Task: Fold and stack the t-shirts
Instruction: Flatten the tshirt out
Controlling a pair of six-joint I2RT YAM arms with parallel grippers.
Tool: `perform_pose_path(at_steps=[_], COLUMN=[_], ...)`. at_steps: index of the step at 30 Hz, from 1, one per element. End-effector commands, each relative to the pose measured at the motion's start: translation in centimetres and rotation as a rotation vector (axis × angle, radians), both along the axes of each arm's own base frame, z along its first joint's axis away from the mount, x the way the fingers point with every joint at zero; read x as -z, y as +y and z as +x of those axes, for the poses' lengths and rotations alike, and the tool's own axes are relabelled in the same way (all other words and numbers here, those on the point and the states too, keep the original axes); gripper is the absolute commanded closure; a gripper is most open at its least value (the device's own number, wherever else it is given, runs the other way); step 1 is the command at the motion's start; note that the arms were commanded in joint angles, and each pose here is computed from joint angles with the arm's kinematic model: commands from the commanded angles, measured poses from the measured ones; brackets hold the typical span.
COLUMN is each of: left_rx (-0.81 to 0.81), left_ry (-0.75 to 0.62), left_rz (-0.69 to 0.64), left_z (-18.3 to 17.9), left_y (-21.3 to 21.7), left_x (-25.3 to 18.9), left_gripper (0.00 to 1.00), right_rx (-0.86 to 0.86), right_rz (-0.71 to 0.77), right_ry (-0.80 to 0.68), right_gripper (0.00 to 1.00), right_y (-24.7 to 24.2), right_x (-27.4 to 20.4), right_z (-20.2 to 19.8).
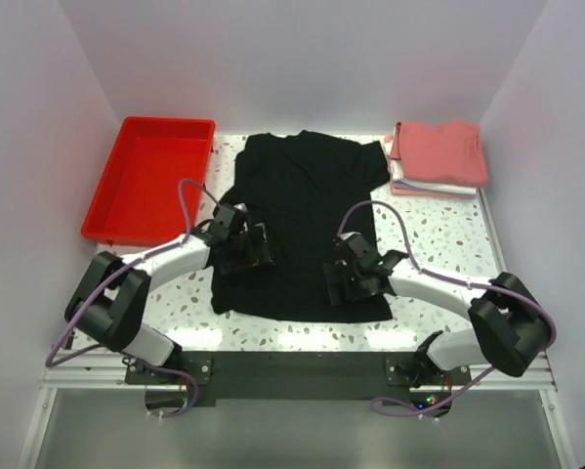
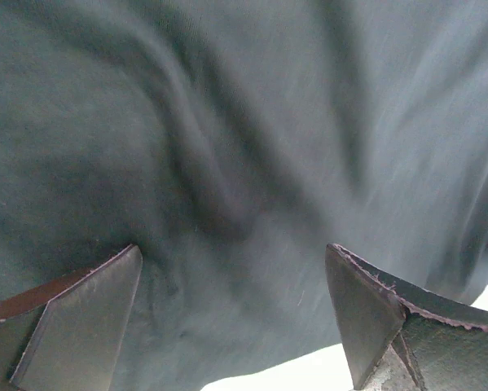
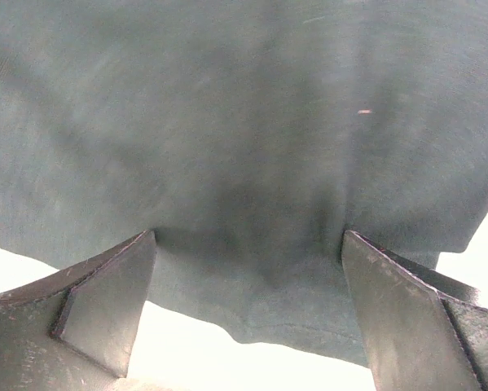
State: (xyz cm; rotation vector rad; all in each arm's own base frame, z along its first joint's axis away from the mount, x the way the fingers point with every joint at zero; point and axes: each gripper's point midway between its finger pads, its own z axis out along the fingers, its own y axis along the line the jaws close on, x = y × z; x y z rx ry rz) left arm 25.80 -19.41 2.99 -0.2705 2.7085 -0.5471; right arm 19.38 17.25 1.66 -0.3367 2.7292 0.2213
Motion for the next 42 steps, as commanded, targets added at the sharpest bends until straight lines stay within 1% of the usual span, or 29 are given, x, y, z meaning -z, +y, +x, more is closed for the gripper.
perform_pose_path(at_steps=[1,3,5,6,8,11,12,14,16,17,20,21,23,24,25,26,28,29,31,32,33,34,35,36,38,39,40,41,42], left_rx=[-0.022,-0.027,-0.032,-0.044,-0.037,-0.030,-0.029,-0.035,-0.036,-0.036,-0.021,-0.008,0.035,0.057,0.085,0.107,0.147,0.156,0.170,0.179,0.183,0.183,0.182,0.169,0.158,0.147,0.133,0.124,0.102], left_ry=[-0.044,-0.018,-0.008,-0.011,-0.003,-0.044,-0.075,-0.099,-0.135,-0.152,-0.206,-0.222,-0.240,-0.245,-0.252,-0.246,-0.251,-0.239,-0.234,-0.215,-0.203,-0.187,-0.164,-0.148,-0.130,-0.123,-0.126,-0.126,-0.127], left_rz=[0.077,0.104,0.121,0.128,0.127,0.100,0.094,0.107,0.090,0.082,0.026,0.005,-0.045,-0.067,-0.098,-0.108,-0.132,-0.132,-0.164,-0.168,-0.181,-0.180,-0.170,-0.170,-0.158,-0.151,-0.132,-0.118,-0.087], left_z=[3.0,4.2,5.1,6.2,6.6,6.8,7.0,6.9,6.5,6.3,5.3,4.5,3.5,2.5,1.8,1.0,-0.5,-1.3,-2.3,-3.1,-3.6,-4.0,-4.6,-5.0,-5.6,-5.6,-5.5,-5.4,-5.1], left_y=[0.5,0.8,1.1,1.1,0.8,0.6,0.7,1.2,1.4,1.4,1.0,0.8,-0.3,-0.8,-1.6,-2.0,-3.2,-3.3,-4.0,-3.9,-4.1,-4.0,-3.7,-3.6,-3.0,-2.8,-2.5,-2.2,-1.7], left_x=[1.3,2.4,2.8,2.8,2.3,0.9,-0.2,-1.3,-3.0,-3.5,-5.5,-6.0,-6.8,-6.9,-7.3,-7.0,-7.3,-6.8,-6.7,-5.8,-5.5,-5.1,-4.1,-3.7,-2.8,-2.5,-2.3,-2.1,-1.7], left_gripper=[0.00,0.00,0.00,0.00,0.00,0.00,0.00,0.00,0.00,0.00,0.00,0.00,0.00,0.00,0.00,0.00,0.00,0.00,0.00,0.00,0.00,0.00,0.00,0.00,0.00,0.00,0.00,0.00,0.00], right_rx=[-0.085,-0.203,-0.285,-0.340,-0.411,-0.502,-0.558,-0.593,-0.610,-0.578,-0.491,-0.424,-0.327,-0.231,-0.177,-0.101,-0.032,0.030,0.077,0.109,0.137,0.138,0.182,0.190,0.204,0.216,0.204,0.226,0.235], right_rz=[0.072,0.101,0.139,0.148,0.179,0.203,0.226,0.268,0.271,0.229,0.170,0.168,0.180,0.171,0.157,0.138,0.059,0.023,-0.043,-0.046,-0.094,-0.092,-0.084,-0.113,-0.103,-0.117,-0.157,-0.192,-0.237], right_ry=[0.214,0.229,0.230,0.234,0.220,0.209,0.186,0.161,0.102,0.037,-0.082,-0.098,-0.116,-0.140,-0.167,-0.205,-0.284,-0.308,-0.334,-0.358,-0.320,-0.299,-0.322,-0.281,-0.265,-0.242,-0.188,-0.201,-0.164], right_gripper=[0.01,0.01,0.01,0.01,0.01,0.01,0.01,0.01,0.01,0.01,0.01,0.01,0.01,0.01,0.01,0.01,0.01,0.01,0.01,0.01,0.01,0.01,0.01,0.01,0.01,0.01,0.01,0.01,0.01], right_y=[2.9,5.6,8.5,9.9,13.2,16.1,17.7,19.2,19.4,19.0,17.2,16.2,14.4,12.6,11.4,9.8,7.5,6.1,4.2,3.9,2.4,2.2,1.3,1.0,0.4,0.1,-0.2,-1.2,-2.0], right_x=[1.6,1.2,0.8,0.7,0.4,-0.3,-1.3,-2.9,-4.5,-5.1,-7.1,-7.5,-8.6,-8.9,-9.2,-9.9,-10.6,-10.7,-10.6,-11.5,-9.7,-9.3,-10.3,-7.9,-7.4,-6.7,-4.1,-4.0,-2.4], right_z=[-7.0,-9.3,-10.3,-11.6,-12.1,-12.5,-12.5,-12.2,-11.4,-10.0,-6.5,-4.4,-1.8,1.2,2.9,5.4,8.7,11.0,13.7,15.6,17.3,18.3,20.7,21.8,24.6,25.2,25.4,26.4,26.4])
